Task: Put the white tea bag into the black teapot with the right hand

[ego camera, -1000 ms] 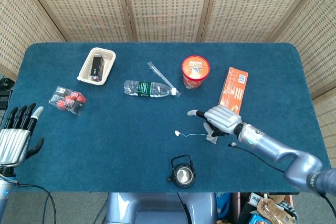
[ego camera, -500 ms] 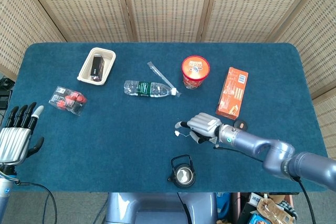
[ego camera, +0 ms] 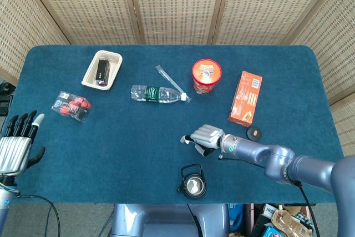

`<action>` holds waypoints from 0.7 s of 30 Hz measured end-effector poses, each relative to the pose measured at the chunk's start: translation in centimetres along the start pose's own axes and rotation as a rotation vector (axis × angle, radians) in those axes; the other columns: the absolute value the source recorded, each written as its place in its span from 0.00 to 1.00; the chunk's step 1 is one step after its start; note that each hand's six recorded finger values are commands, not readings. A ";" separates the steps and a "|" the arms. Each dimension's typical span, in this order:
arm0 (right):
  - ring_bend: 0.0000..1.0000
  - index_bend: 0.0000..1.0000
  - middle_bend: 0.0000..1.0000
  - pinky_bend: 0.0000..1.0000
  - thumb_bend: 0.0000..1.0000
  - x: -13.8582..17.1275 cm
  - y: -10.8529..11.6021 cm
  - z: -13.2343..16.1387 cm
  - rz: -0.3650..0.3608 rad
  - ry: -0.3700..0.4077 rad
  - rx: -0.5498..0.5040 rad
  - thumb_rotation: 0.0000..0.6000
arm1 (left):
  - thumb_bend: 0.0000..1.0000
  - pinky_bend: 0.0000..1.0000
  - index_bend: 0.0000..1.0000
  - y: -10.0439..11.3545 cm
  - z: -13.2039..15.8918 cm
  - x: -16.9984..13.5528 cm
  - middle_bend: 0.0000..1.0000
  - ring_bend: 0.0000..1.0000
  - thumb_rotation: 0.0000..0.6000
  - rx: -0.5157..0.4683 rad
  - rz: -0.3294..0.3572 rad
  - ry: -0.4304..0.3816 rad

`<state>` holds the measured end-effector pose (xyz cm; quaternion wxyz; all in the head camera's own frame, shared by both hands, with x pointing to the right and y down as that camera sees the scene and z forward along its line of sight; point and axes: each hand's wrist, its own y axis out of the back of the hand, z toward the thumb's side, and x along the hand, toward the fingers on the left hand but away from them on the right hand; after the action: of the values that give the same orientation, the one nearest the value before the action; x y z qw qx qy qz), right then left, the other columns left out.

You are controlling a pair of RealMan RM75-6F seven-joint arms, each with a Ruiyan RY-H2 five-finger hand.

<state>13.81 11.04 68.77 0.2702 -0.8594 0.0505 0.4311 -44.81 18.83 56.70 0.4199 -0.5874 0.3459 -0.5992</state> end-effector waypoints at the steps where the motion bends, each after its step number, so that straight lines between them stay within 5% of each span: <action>1: 0.98 0.18 0.97 1.00 0.94 -0.1 -0.1 0.0 0.003 0.000 0.001 1.00 | 0.37 0.00 0.03 0.0 0.0 0.0 0.00 0.00 1.00 0.000 0.000 0.001; 21: 0.98 0.18 0.97 1.00 0.94 -2.1 -1.9 -0.1 0.040 -0.017 0.032 1.00 | 0.37 0.00 0.03 -0.3 0.0 -0.1 0.00 0.00 1.00 0.001 -0.007 0.000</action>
<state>13.21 12.29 71.29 0.2757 -0.8502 0.0723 0.4427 -44.82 19.06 56.89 0.4180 -0.5884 0.3438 -0.6007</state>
